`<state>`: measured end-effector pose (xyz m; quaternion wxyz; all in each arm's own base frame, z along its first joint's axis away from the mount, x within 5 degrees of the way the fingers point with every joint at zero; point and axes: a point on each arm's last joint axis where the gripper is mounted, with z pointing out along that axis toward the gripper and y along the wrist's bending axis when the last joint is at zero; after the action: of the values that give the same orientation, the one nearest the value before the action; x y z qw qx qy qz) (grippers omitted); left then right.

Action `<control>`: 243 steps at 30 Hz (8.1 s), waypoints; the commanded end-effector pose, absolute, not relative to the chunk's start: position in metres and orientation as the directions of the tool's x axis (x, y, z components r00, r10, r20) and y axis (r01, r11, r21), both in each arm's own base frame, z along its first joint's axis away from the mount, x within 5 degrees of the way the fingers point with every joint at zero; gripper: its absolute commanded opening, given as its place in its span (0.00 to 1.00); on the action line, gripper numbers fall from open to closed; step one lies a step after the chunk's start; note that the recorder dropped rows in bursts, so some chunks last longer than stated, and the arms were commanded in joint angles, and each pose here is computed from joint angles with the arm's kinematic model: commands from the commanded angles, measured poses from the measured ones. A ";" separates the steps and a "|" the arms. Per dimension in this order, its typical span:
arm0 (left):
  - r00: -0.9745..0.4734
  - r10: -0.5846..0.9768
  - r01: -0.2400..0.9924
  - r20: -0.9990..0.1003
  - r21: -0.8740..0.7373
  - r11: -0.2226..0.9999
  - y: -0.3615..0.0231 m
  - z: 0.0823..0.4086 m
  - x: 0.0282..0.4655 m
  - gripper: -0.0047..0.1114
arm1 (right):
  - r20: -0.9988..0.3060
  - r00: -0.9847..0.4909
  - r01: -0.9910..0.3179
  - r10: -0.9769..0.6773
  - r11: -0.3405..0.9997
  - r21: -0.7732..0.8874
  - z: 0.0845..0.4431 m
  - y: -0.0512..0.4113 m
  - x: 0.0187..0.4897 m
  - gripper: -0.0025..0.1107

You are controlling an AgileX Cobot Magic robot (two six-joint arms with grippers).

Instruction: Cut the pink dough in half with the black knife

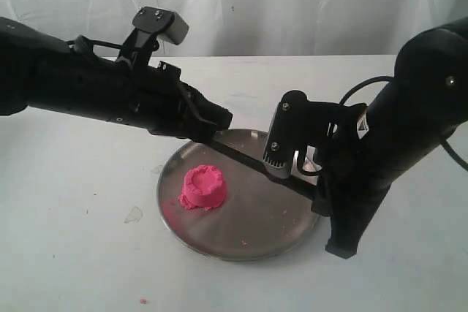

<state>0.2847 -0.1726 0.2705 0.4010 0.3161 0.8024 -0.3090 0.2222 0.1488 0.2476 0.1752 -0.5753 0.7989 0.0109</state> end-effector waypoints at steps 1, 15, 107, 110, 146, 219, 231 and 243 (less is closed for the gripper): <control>-0.483 0.272 0.756 -0.832 -0.240 0.609 -0.175 0.264 0.288 0.14 | -0.324 -0.293 -0.909 -0.899 0.367 -0.196 0.258 0.149 0.223 0.02; -0.500 0.326 0.750 -0.802 -0.213 0.626 -0.177 0.240 0.298 0.14 | -0.412 -0.296 -0.876 -0.862 0.417 -0.243 0.302 0.149 0.223 0.02; -0.684 0.301 0.598 -0.664 -0.276 0.752 -0.122 0.170 0.330 0.04 | -0.366 -0.401 -0.881 -0.840 0.463 -0.098 0.178 0.189 0.274 0.02; -0.684 0.295 0.584 -0.667 -0.258 0.770 -0.121 0.169 0.333 0.04 | -0.366 -0.399 -0.882 -0.841 0.461 -0.099 0.178 0.189 0.274 0.02; -0.707 0.253 0.546 -0.661 -0.283 0.788 -0.125 0.156 0.353 0.04 | -0.361 -0.396 -0.884 -0.844 0.457 -0.097 0.178 0.189 0.273 0.02; -0.710 0.289 0.568 -0.642 -0.280 0.774 -0.128 0.142 0.363 0.04 | -0.330 -0.405 -0.888 -0.853 0.453 -0.079 0.167 0.189 0.274 0.02; -0.645 0.275 0.622 -0.713 -0.282 0.730 -0.130 0.187 0.348 0.04 | -0.328 -0.406 -0.889 -0.853 0.452 -0.077 0.167 0.189 0.274 0.02; -0.678 0.293 0.586 -0.674 -0.256 0.769 -0.123 0.169 0.340 0.04 | -0.329 -0.405 -0.889 -0.853 0.452 -0.078 0.168 0.189 0.274 0.02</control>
<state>0.3418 -0.1223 0.1684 0.3168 0.2560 0.8852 -0.2248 0.2745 0.1903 0.1686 0.1665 -0.5212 0.8353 0.0533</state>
